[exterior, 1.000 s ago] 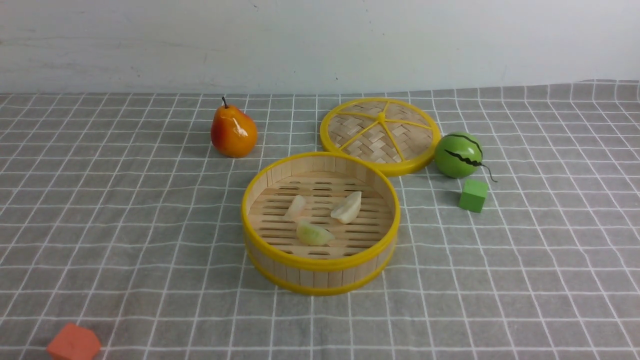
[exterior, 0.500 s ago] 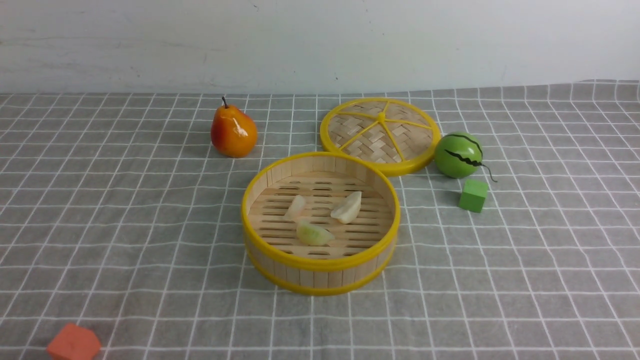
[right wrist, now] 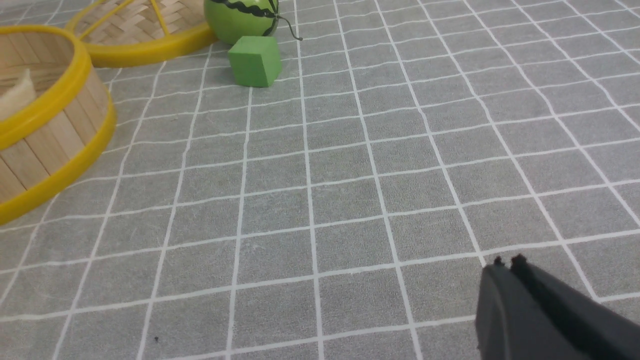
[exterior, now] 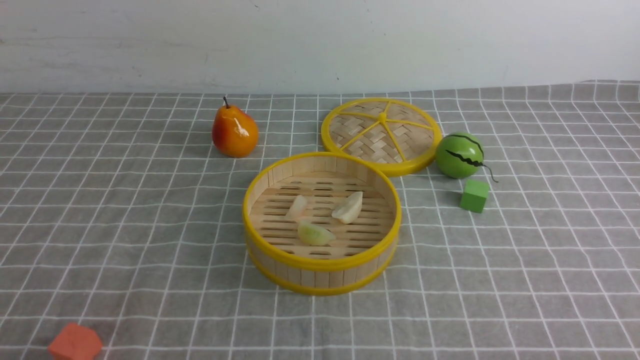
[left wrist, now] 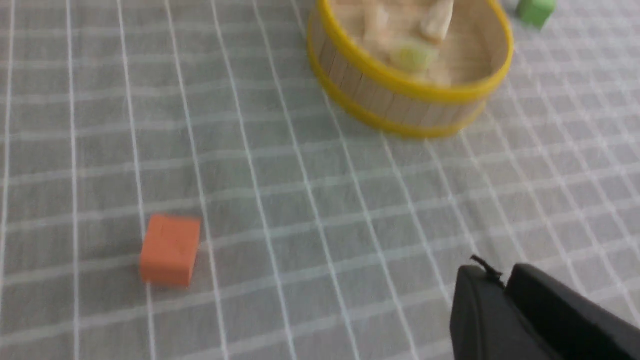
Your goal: Put the dumplings into the steamer on the table with the grey tablecloth.
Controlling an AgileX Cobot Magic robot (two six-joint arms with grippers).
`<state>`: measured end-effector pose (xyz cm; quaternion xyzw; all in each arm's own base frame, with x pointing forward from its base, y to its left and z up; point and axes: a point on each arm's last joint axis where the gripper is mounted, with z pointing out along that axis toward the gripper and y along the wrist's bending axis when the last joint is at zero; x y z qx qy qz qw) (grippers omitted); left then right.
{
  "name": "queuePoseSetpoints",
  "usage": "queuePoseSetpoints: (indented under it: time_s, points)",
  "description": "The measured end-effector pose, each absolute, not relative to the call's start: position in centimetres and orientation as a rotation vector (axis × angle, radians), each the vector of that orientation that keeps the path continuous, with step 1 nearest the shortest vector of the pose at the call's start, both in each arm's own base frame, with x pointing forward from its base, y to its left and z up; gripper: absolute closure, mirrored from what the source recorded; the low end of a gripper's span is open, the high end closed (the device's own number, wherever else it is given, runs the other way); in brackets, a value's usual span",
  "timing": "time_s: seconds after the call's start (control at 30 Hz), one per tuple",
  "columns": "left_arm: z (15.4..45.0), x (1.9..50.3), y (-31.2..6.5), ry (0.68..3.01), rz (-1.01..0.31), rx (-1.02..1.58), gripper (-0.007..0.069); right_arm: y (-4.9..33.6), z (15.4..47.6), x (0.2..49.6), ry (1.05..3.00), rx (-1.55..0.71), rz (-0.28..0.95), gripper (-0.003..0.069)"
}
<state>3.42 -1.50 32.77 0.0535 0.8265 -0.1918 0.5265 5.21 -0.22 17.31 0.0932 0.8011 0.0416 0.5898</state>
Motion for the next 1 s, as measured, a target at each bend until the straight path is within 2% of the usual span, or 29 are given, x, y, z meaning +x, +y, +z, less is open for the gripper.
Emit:
queuePoseSetpoints:
  time_s: [0.07, 0.13, 0.27, 0.37, 0.63, 1.0]
  points:
    - [32.4, 3.9, -1.6, 1.884, -0.462, 0.093, 0.0587, -0.2, 17.3, 5.2, 1.864, 0.217, 0.097, 0.0661]
    - [31.2, 4.5, -1.4, 1.686, -0.437, 0.005, 0.0639, -0.2, 17.3, 5.2, 1.864, 0.218, 0.098, 0.0661]
    - [28.4, 4.9, -0.9, 1.523, -0.374, -0.081, 0.0639, -0.2, 17.3, 5.2, 1.864, 0.218, 0.098, 0.0659]
    - [25.8, 5.2, -0.6, 1.488, -0.323, -0.131, 0.0639, -0.2, 17.3, 5.2, 1.864, 0.218, 0.098, 0.0656]
    - [19.6, 5.6, -0.1, 1.623, -0.224, -0.213, 0.0639, -0.2, 17.3, 5.2, 1.865, 0.218, 0.098, 0.0646]
    - [17.3, 5.3, 0.1, 1.837, -0.173, -0.261, 0.0639, -0.2, 17.3, 5.2, 1.865, 0.218, 0.098, 0.0631]
